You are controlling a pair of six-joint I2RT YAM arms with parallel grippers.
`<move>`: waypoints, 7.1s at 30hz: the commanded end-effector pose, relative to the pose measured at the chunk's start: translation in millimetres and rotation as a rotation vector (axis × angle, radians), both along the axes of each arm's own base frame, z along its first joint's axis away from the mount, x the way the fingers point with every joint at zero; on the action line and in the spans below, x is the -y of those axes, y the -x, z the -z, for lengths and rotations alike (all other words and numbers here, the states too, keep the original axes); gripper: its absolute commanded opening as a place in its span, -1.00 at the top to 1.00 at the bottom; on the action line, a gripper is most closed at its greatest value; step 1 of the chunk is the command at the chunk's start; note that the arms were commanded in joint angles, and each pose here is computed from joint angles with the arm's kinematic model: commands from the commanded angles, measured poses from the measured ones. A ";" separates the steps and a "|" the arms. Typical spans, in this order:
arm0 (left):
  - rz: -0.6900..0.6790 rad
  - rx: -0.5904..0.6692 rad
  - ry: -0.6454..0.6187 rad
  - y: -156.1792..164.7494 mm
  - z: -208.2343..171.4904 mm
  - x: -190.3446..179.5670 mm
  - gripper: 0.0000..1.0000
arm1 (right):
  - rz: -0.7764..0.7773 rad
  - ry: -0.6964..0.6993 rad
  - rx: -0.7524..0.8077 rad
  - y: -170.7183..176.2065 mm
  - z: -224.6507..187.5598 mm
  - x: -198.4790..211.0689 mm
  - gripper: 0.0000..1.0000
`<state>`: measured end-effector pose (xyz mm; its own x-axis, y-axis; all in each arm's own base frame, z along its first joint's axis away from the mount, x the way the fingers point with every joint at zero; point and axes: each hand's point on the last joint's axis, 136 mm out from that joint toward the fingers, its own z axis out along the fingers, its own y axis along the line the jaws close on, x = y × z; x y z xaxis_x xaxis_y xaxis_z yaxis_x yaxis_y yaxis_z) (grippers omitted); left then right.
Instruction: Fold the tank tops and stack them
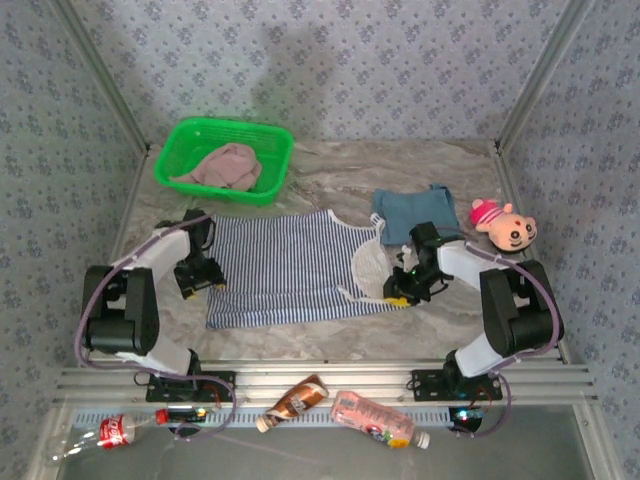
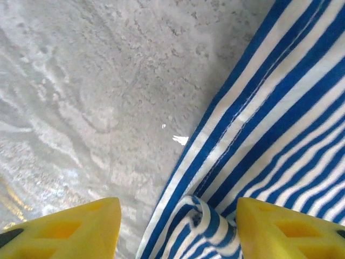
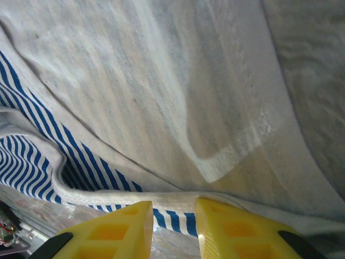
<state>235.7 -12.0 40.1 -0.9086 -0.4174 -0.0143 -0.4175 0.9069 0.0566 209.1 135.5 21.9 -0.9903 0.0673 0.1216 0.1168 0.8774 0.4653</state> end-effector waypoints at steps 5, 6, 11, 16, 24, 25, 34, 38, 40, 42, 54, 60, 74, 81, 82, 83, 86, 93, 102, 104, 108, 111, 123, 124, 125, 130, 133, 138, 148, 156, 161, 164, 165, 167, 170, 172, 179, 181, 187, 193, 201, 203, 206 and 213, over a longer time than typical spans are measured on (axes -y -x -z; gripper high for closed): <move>-0.005 -0.026 0.080 12.9 -11.4 15.7 -0.06 | -0.023 0.016 0.049 -2.6 -19.4 -0.3 0.39; -0.005 -0.031 0.082 13.8 -10.1 16.2 -0.02 | -0.030 0.013 0.069 -7.6 -24.3 -3.6 0.38; 0.031 -0.045 0.110 12.5 -2.4 27.9 0.08 | -0.109 -0.036 0.171 -30.1 -46.8 -34.5 0.37; 0.033 -0.055 0.102 5.4 9.6 27.9 0.37 | -0.157 -0.058 0.209 -49.4 -41.4 -54.9 0.37; -0.011 -0.215 0.014 43.5 32.2 7.7 0.68 | -0.248 -0.053 0.154 -40.3 -7.3 -69.5 0.37; -0.029 -0.229 0.008 49.5 33.3 4.9 0.68 | -0.256 -0.047 0.142 -35.3 -3.2 -69.7 0.37; -0.136 -0.251 -0.007 72.1 18.1 -3.0 0.65 | -0.305 -0.013 0.009 16.7 9.3 -61.3 0.38; -0.183 -0.221 -0.005 78.1 4.2 -2.3 0.63 | -0.343 -0.012 -0.003 25.3 4.6 -63.6 0.37; -0.190 -0.198 -0.002 76.6 -1.0 -2.3 0.54 | -0.373 -0.008 -0.011 29.3 4.5 -67.0 0.37; -0.176 -0.171 -0.011 66.6 -6.9 -4.4 0.48 | -0.395 -0.025 -0.003 29.0 1.3 -73.6 0.37; -0.021 0.102 0.103 -74.8 -9.9 18.8 0.28 | -0.329 -0.116 0.363 -69.3 -61.9 -112.0 0.30; 0.019 0.105 0.122 -105.5 16.7 21.7 0.31 | -0.332 -0.141 0.402 -102.9 -49.3 -138.6 0.29; -0.030 -0.019 0.073 -71.1 29.1 -26.7 0.32 | -0.348 -0.134 0.434 -148.2 -30.6 -169.7 0.21; -0.025 0.076 0.013 -88.5 -11.2 -48.9 0.03 | -0.390 -0.136 0.558 -175.3 -51.1 -184.5 0.14; -0.025 0.091 0.014 -93.1 -14.0 -52.5 -0.02 | -0.401 -0.128 0.567 -179.2 -50.4 -185.3 0.12; -0.030 0.106 0.018 -98.2 -16.3 -57.0 -0.05 | -0.411 -0.122 0.576 -183.5 -50.8 -187.7 0.10; -0.035 0.159 0.048 -116.3 -20.1 -64.2 -0.08 | -0.437 -0.106 0.616 -193.7 -47.7 -195.8 0.03; -0.012 0.264 0.162 -156.0 -19.6 -56.2 -0.10 | -0.449 -0.077 0.666 -220.3 -36.5 -209.4 -0.07; 0.020 0.248 0.210 -167.3 2.6 -59.5 -0.03 | -0.418 -0.059 0.655 -241.9 -18.9 -217.9 -0.09; 0.017 0.246 0.209 -166.1 5.2 -61.9 -0.01 | -0.412 -0.054 0.653 -244.9 -16.6 -219.3 -0.10; 0.007 0.254 0.253 -167.9 8.2 -59.2 0.16 | -0.391 -0.083 0.635 -249.7 -11.0 -227.3 -0.10; 0.010 0.252 0.265 -169.2 10.0 -57.3 0.32 | -0.403 -0.105 0.628 -247.6 -10.1 -234.8 -0.07; 0.040 0.266 0.240 -173.9 1.2 -61.8 0.86 | -0.426 -0.125 0.607 -242.3 -11.3 -237.4 0.41; 0.040 0.268 0.239 -173.9 -0.5 -62.0 0.88 | -0.425 -0.128 0.614 -244.0 -13.7 -237.2 0.48; 0.042 0.272 0.235 -173.9 -2.8 -62.6 0.90 | -0.425 -0.130 0.623 -245.4 -16.2 -237.9 0.55; 0.052 0.278 0.227 -170.5 -13.6 -62.4 1.00 | -0.424 -0.153 0.682 -253.1 -34.3 -242.6 0.81; 0.057 0.287 0.212 -166.4 -23.9 -64.0 1.00 | -0.461 -0.174 0.739 -253.8 -52.4 -244.7 0.84; 0.067 0.305 0.174 -154.7 -39.9 -66.2 1.00 | -0.485 -0.217 0.860 -253.0 -73.2 -244.6 0.85; 0.054 0.266 0.139 -113.7 -52.0 -65.2 1.00 | -0.566 -0.259 1.000 -227.2 -86.7 -238.3 0.85; 0.050 0.216 0.115 -82.2 -48.2 -64.4 1.00 | -0.661 -0.266 1.040 -192.5 -86.4 -230.0 0.85; 0.048 0.158 0.108 -59.7 -40.1 -62.7 1.00 | -0.719 -0.271 1.017 -168.1 -78.2 -224.9 0.85; 0.039 0.129 0.102 -47.5 -35.2 -62.3 1.00 | -0.753 -0.273 1.004 -151.3 -73.7 -223.8 0.85; 0.033 0.116 0.092 -43.4 -34.0 -63.7 1.00 | -0.760 -0.275 0.998 -145.6 -72.1 -223.8 0.85; 0.020 0.098 0.077 -37.1 -31.3 -65.6 1.00 | -0.773 -0.264 0.971 -133.7 -61.5 -220.6 0.85; -0.003 0.075 0.095 -29.6 -25.4 -62.0 1.00 | -0.802 -0.250 0.944 -120.0 -49.5 -218.4 0.84; -0.018 0.057 0.091 -23.0 -21.6 -62.1 1.00 | -0.823 -0.231 0.919 -111.2 -40.5 -216.6 0.84; -0.066 0.023 0.078 -13.3 -16.2 -63.5 0.99 | -0.871 -0.200 0.882 -92.2 -24.0 -213.2 0.83; -0.084 0.009 0.069 -9.5 -15.2 -64.4 0.98 | -0.878 -0.196 0.877 -87.9 -22.6 -211.6 0.83; -0.146 0.004 0.071 -3.9 -16.2 -62.6 0.97 | -0.865 -0.201 0.899 -80.9 -33.7 -208.9 0.83; -0.168 -0.044 0.104 7.1 -8.1 -45.9 0.91 | -0.868 -0.191 0.849 -71.5 -19.7 -204.3 0.80; -0.226 -0.090 0.073 32.5 -2.4 -45.4 0.80 | -0.881 -0.158 0.791 -63.7 -5.0 -191.4 0.70; -0.238 -0.105 0.055 37.8 -1.0 -47.9 0.73 | -0.882 -0.158 0.780 -62.7 -4.8 -190.0 0.65; -0.251 -0.102 0.016 40.7 -6.0 -54.1 0.69 | -0.880 -0.171 0.779 -60.0 -8.8 -189.3 0.62; -0.256 -0.071 0.068 37.8 -20.9 -45.9 0.34 | -0.892 -0.167 0.745 -46.8 -7.1 -179.3 0.52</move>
<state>201.0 39.1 47.4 -0.7797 -0.6221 0.0707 -0.6192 0.7829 0.0596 270.1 326.3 30.0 -0.4944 -0.6252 -0.6039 -0.8633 0.4344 0.2570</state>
